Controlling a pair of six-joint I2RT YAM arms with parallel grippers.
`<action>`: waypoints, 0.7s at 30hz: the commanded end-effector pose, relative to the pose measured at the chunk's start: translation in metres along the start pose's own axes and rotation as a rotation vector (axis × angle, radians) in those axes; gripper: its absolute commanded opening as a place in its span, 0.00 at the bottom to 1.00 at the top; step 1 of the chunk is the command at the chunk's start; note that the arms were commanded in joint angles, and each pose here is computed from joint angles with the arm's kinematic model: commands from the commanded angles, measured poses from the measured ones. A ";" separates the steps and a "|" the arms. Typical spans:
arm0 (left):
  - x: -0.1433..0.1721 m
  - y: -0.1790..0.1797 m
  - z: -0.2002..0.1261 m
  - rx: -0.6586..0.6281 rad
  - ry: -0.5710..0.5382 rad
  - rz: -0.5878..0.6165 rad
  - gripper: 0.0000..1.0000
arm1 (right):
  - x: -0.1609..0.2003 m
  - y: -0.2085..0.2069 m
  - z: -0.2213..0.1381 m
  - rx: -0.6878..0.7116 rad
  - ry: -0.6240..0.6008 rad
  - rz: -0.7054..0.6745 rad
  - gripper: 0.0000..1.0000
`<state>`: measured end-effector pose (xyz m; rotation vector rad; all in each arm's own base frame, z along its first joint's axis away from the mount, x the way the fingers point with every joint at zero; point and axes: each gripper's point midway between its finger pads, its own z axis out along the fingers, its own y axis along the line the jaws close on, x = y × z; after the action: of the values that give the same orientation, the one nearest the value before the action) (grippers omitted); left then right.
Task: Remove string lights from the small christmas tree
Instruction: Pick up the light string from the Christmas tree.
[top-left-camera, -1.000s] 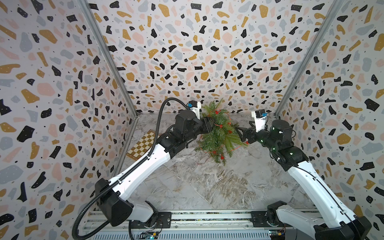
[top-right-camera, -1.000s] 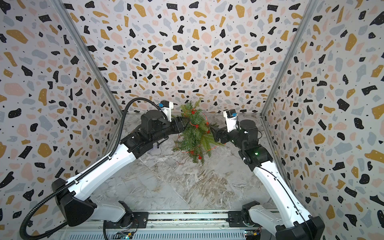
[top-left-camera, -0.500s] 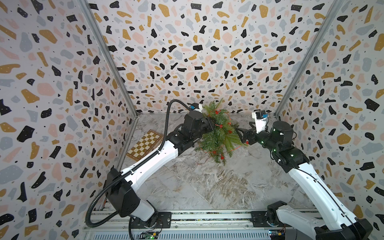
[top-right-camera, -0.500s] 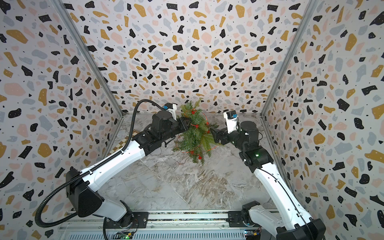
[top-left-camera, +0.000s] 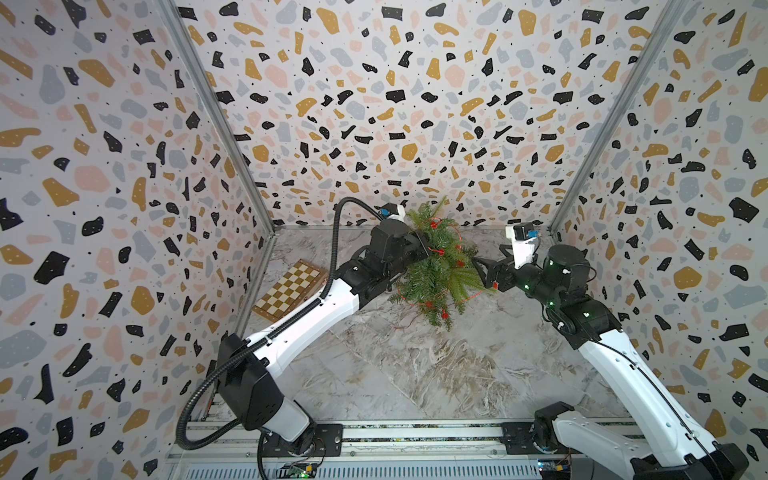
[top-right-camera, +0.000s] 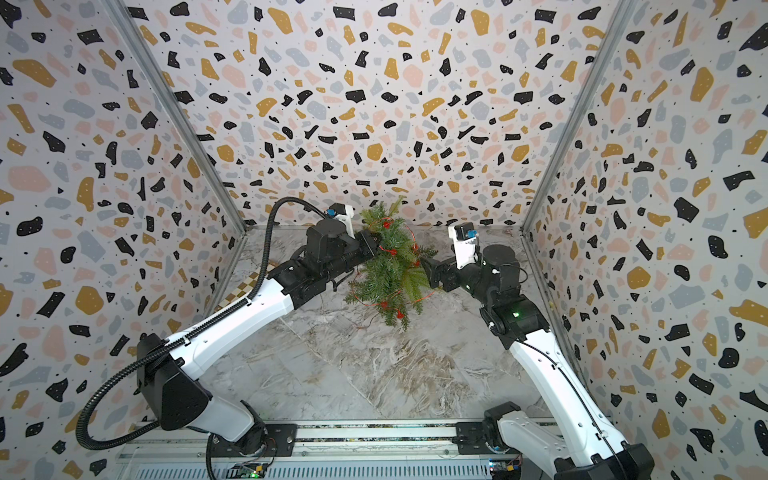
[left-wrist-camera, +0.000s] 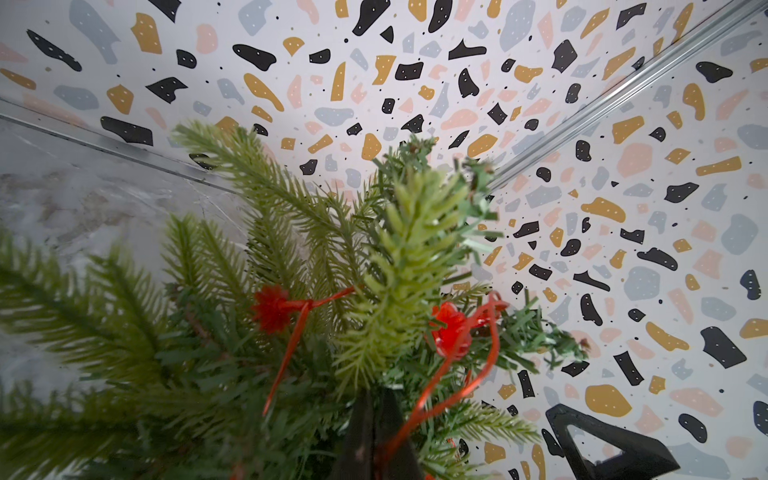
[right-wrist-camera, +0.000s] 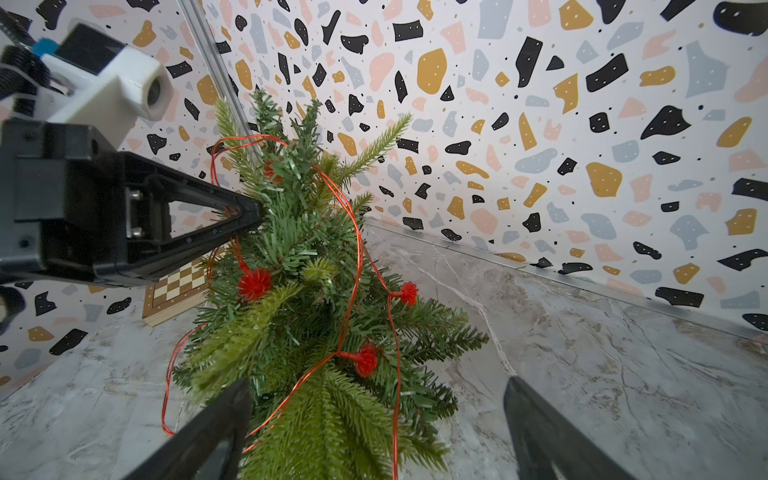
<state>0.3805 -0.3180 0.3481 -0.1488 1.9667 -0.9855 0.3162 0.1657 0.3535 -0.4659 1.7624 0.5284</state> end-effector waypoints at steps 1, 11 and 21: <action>-0.022 -0.029 -0.016 0.077 -0.066 0.032 0.02 | -0.009 0.006 -0.005 -0.020 -0.036 0.002 0.95; -0.033 -0.033 -0.032 0.050 -0.078 0.114 0.00 | -0.013 0.008 -0.003 -0.033 -0.044 0.011 0.96; -0.036 -0.038 -0.035 0.051 -0.073 0.170 0.00 | -0.020 0.008 0.006 -0.050 -0.048 0.030 0.96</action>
<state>0.3697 -0.3080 0.3818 -0.0314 1.9095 -0.9022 0.3204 0.1713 0.3516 -0.4564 1.7668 0.5695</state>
